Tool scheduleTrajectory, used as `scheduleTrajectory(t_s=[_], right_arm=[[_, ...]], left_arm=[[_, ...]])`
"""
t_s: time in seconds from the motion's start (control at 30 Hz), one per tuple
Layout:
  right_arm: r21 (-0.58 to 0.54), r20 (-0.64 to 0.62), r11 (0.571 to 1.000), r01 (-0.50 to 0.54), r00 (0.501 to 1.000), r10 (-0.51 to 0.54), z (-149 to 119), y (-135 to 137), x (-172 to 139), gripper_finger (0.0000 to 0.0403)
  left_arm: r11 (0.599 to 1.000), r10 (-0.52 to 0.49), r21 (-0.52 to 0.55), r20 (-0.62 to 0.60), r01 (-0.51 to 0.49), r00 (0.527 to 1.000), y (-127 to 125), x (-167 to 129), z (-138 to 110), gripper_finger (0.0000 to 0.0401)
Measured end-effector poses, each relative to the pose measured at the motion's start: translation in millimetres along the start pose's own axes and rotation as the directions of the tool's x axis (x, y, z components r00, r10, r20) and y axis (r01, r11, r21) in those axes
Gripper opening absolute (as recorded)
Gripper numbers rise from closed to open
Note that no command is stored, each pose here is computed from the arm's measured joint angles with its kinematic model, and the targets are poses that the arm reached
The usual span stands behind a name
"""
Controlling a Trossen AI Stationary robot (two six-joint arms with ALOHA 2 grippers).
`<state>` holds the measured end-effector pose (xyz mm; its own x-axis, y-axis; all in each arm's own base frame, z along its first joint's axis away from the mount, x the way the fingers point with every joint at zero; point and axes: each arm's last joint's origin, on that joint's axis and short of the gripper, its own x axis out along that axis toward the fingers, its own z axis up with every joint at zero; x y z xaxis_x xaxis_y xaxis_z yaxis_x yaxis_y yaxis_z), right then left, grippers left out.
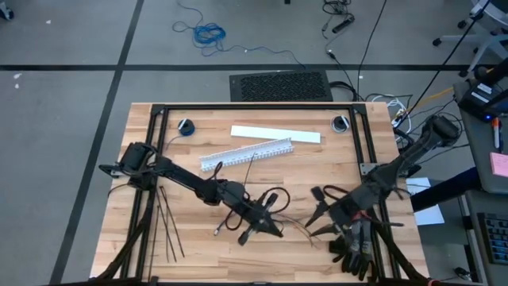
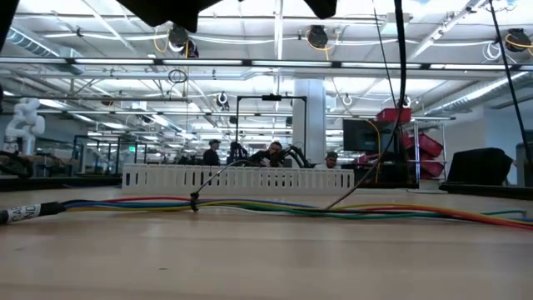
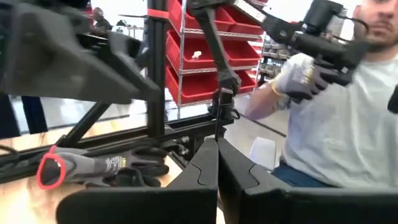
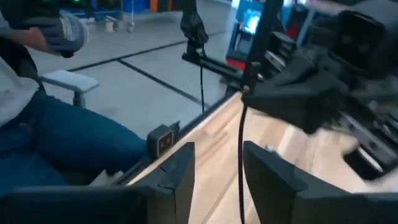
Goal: Ziptie cables
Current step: Wrap the colored loose cables with the black zip tie
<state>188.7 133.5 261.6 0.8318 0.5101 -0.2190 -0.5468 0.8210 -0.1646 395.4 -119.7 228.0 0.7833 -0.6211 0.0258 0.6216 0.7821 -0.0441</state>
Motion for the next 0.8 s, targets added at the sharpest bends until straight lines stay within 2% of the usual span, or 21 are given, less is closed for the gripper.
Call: scheduleTrajectory(t_s=[0.17,0.27,0.37,0.47,0.8], right_arm=[[-0.073,0.055,0.997,0.005,0.998,-0.001,-2.1,-15.0,12.9,0.0125],[-0.098,0.078,0.995,-0.004,0.997,0.012,-2.5,-21.8,15.2,0.0125],[-0.099,0.086,0.994,-0.051,0.995,0.06,-6.3,-27.5,20.1,0.0125],[-0.101,0.089,0.991,-0.089,0.991,0.099,-11.2,-31.8,26.5,0.0125],[-0.093,0.048,0.989,-0.114,0.992,0.119,-26.8,-30.9,45.2,0.0125]], left_arm=[[0.998,-0.008,-0.07,-0.01,0.007,1.0,15.4,3.8,-7.3,0.0],[0.993,-0.063,-0.1,-0.012,0.061,0.998,20.6,9.4,-15.0,0.0],[0.987,-0.131,-0.098,0.004,0.131,0.991,24.2,16.4,-20.1,0.0],[0.982,-0.149,-0.121,-0.007,0.147,0.989,30.1,22.5,-27.7,0.0],[0.969,-0.17,-0.186,-0.028,0.162,0.985,48.9,32.6,-43.6,0.0]])
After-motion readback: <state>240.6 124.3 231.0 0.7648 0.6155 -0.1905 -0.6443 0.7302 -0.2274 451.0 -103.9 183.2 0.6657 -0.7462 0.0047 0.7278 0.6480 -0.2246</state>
